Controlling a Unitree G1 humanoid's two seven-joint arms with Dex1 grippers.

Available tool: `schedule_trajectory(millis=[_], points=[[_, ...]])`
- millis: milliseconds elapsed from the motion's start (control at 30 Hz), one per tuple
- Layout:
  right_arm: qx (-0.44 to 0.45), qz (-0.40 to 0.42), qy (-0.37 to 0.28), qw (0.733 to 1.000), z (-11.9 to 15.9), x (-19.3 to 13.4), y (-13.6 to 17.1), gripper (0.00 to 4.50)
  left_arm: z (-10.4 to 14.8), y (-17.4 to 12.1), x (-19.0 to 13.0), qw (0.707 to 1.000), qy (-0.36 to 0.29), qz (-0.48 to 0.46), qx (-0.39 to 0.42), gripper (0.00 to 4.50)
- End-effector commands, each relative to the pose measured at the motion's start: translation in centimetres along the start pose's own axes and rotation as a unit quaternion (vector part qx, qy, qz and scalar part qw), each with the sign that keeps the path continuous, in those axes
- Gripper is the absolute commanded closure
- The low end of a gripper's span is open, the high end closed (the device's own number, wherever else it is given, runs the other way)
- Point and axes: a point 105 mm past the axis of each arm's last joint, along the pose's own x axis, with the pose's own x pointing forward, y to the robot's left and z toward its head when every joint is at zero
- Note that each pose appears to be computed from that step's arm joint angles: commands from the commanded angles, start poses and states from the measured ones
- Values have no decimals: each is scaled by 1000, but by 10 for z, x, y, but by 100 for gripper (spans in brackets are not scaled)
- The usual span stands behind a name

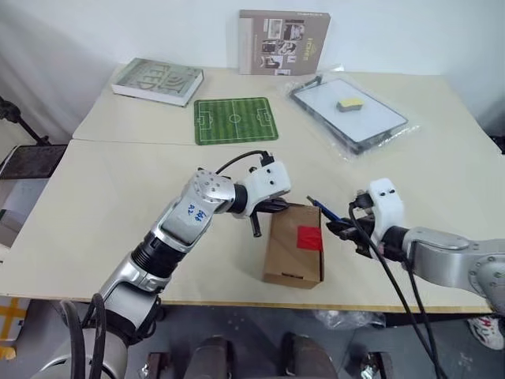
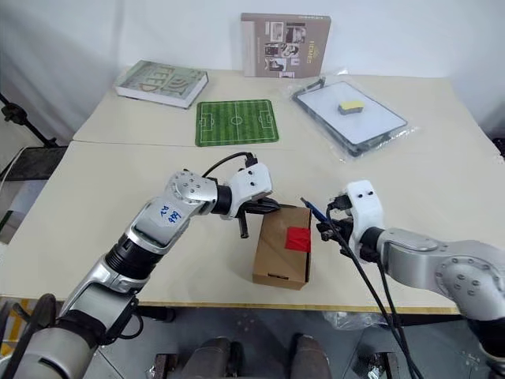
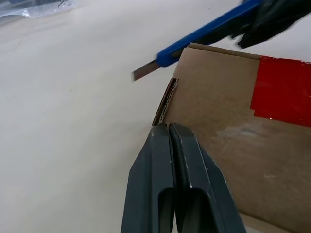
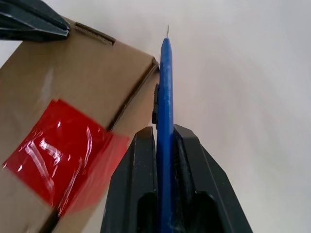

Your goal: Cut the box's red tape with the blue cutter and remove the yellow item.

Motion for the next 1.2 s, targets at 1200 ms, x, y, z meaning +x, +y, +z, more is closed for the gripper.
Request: schedule_trajectory(millis=[1200], points=[[-128, 7, -134, 983, 113, 27, -4, 436, -13, -27, -15, 993, 62, -68, -79, 444]])
